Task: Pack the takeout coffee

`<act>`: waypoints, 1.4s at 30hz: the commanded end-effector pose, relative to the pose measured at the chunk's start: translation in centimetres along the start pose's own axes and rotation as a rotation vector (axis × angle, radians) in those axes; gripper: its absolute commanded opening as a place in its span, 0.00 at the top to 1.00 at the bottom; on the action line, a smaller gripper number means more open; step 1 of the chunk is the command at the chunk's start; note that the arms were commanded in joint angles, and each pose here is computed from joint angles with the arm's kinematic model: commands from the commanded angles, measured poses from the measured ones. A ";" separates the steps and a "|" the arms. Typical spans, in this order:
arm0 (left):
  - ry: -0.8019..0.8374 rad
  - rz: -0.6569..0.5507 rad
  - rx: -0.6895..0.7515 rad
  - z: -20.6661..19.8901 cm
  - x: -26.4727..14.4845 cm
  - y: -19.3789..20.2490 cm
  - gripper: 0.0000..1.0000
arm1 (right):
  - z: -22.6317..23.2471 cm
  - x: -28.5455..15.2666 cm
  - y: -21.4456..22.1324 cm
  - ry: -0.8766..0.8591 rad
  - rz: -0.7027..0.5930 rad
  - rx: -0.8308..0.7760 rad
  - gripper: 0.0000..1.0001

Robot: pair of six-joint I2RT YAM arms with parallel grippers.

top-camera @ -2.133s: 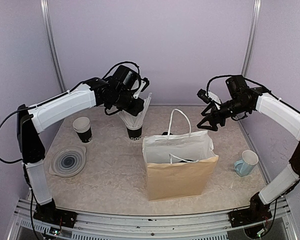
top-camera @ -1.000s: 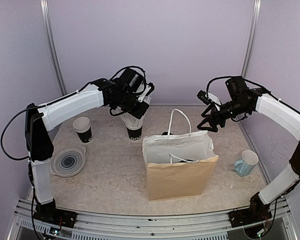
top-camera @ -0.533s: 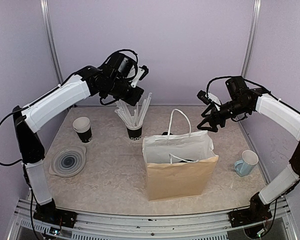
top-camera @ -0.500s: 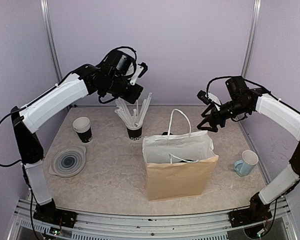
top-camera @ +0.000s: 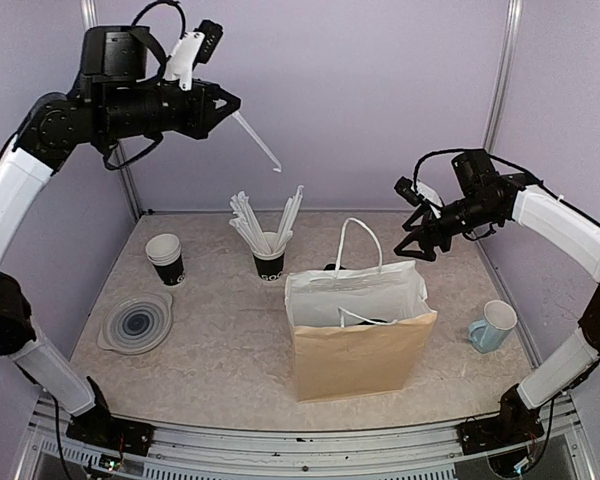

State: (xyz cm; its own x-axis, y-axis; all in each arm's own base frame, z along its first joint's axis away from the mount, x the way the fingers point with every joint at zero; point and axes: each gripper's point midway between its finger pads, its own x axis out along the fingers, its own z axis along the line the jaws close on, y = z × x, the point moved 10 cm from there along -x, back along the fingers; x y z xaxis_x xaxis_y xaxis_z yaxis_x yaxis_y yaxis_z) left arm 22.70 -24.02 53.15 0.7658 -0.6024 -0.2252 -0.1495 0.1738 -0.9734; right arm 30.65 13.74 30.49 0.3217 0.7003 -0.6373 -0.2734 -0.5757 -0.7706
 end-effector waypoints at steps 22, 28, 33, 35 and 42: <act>0.948 -0.068 -0.148 -10.1 -5.6 0.7 1.00 | -0.5 -0.1 0.3 0.047 0.041 0.008 0.12; 0.992 0.036 -0.164 -13.4 -0.3 3.4 1.00 | -0.2 -0.2 0.6 0.041 0.039 0.002 0.12; 0.956 0.166 -0.157 -15.6 5.0 7.5 1.00 | -0.2 -0.4 0.6 0.046 0.047 -0.004 0.12; 0.980 0.193 -0.171 -16.6 6.8 9.1 1.00 | -0.1 -0.4 0.6 0.047 0.045 -0.007 0.12; 0.917 0.317 -0.158 -17.2 9.8 12.0 0.81 | -0.3 -0.1 0.6 0.039 0.046 -0.004 0.12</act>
State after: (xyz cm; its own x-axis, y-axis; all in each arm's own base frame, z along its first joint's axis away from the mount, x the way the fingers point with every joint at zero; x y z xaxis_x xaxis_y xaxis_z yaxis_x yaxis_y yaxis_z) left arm 17.43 -41.00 38.13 -0.1202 -0.9340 -0.3366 -0.4165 0.3552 -0.8369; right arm 30.96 13.46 29.63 0.3339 0.6539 -0.6790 -0.2940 -0.6122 -0.7341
